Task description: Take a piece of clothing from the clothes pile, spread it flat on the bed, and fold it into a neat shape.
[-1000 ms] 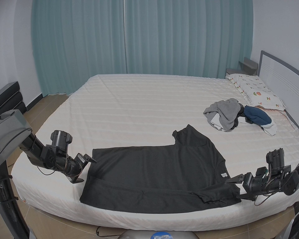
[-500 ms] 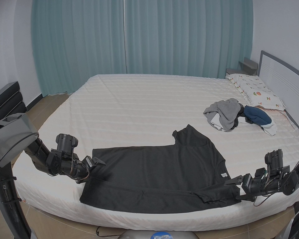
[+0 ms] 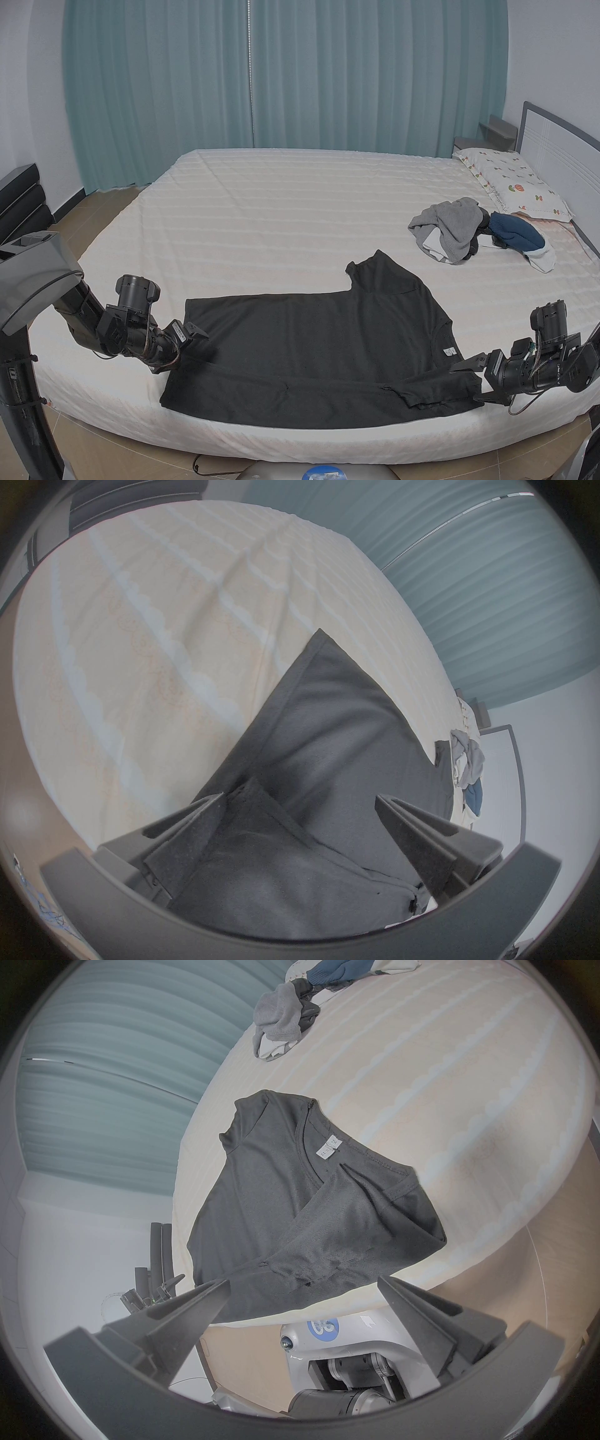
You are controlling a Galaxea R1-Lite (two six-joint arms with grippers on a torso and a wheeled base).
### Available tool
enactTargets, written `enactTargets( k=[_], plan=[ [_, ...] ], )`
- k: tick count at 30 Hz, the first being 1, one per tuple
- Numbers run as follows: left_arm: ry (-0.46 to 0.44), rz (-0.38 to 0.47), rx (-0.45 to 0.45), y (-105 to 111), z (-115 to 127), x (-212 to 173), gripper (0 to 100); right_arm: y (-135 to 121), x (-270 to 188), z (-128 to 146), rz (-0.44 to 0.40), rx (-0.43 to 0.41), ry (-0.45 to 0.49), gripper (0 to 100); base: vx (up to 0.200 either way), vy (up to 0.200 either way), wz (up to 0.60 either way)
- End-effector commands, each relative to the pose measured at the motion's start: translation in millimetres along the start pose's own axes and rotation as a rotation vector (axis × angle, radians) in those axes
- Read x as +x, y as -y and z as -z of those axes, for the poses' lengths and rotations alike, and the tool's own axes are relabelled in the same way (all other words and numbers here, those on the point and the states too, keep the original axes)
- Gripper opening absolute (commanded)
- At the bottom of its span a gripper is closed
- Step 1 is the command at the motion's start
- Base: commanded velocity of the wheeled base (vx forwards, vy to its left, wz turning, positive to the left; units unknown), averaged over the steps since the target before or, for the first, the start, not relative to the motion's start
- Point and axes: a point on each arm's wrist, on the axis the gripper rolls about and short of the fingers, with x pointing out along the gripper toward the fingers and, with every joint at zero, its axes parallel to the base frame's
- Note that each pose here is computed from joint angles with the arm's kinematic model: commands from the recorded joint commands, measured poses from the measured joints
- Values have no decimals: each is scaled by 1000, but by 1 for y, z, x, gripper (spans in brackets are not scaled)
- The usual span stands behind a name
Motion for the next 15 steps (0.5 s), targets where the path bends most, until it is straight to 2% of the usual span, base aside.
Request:
enactTargets(
  k=[1,8,9,15],
  plan=[
    [7,-10,-1,-1,1,-2,100,0,0,0,2,1,0,100,0,0,0],
    [1,-15,-3,-2,2,0,100,0,0,0,1,0,1,100,0,0,0],
    [0,-16,-4,-2,2,0,0,0,0,0,1,0,1,100,0,0,0],
    [-1,-23,-11,-3,3,-2,0,0,0,0,3,2,2,100,0,0,0]
  ],
)
